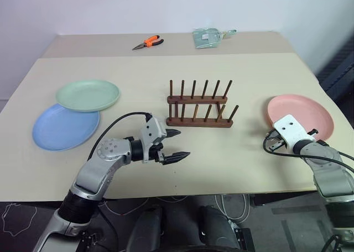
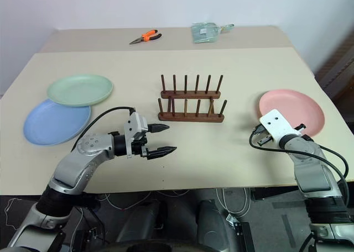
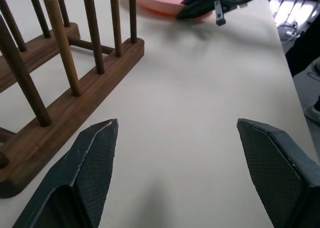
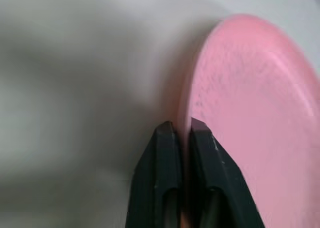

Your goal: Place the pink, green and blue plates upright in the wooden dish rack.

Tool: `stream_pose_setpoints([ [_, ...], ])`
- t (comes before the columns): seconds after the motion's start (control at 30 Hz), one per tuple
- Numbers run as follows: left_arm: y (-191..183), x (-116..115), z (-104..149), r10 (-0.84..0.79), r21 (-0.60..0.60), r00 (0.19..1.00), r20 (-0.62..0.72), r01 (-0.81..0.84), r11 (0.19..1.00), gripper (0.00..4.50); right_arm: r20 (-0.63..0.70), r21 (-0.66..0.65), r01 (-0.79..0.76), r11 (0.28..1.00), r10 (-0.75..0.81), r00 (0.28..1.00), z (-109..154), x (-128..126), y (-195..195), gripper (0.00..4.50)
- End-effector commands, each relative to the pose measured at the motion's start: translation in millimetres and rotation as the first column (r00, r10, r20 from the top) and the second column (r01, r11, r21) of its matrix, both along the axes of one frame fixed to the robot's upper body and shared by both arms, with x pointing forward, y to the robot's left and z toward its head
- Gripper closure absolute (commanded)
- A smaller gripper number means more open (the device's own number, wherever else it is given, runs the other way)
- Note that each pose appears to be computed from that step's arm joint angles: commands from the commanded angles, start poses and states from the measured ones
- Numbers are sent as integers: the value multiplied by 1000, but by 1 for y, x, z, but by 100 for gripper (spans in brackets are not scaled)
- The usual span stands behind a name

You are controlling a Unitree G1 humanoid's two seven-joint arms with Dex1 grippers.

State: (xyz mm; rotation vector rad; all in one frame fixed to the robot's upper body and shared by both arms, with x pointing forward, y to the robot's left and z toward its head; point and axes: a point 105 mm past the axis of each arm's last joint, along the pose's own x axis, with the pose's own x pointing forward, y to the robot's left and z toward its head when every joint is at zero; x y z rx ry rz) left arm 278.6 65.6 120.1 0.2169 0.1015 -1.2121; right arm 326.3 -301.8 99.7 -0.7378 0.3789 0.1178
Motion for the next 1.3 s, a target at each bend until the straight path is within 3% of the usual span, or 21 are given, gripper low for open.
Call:
stream_pose_setpoints([
  [0.03, 7, 3, 10, 21, -2, 998, 54, -21, 1000, 60, 269, 4, -136, 991, 130, 954, 69, 16, 31, 447],
  [0.13, 15, 7, 11, 62, -3, 996, 66, -62, 998, 60, 499, 180, -332, 926, 205, 842, 134, 13, 71, 447],
  [0.2, 19, 11, 13, 94, -16, 993, 77, -93, 995, 60, 607, 362, -484, 796, 192, 771, 168, 2, 93, 447],
  [0.27, 22, 14, 15, 119, -32, 988, 96, -117, 993, 60, 660, 500, -610, 615, 185, 728, 188, -12, 112, 447],
  [0.33, 24, 18, 17, 143, -43, 983, 119, -138, 989, 60, 688, 592, -679, 434, 167, 706, 199, -24, 126, 447],
  [0.4, 24, 20, 18, 156, -55, 979, 135, -150, 987, 60, 689, 647, -702, 299, 166, 706, 203, -33, 138, 447],
  [0.57, 22, 20, 22, 159, -82, 978, 137, -149, 985, 60, 656, 724, -680, 112, 192, 730, 199, -43, 164, 447],
  [0.9, 21, 19, 21, 149, -83, 980, 129, -139, 987, 60, 568, 797, -596, 98, 216, 794, 180, -38, 169, 447],
  [1.07, 19, 18, 21, 144, -81, 981, 130, -135, 988, 60, 498, 845, -524, 105, 200, 844, 161, -22, 156, 447],
  [1.17, 20, 18, 21, 147, -79, 980, 131, -137, 987, 60, 494, 844, -522, 125, 200, 846, 158, -18, 151, 342],
  [1.3, 22, 17, 21, 154, -75, 980, 126, -145, 987, 60, 504, 823, -533, 196, 181, 844, 160, -12, 144, 144],
])
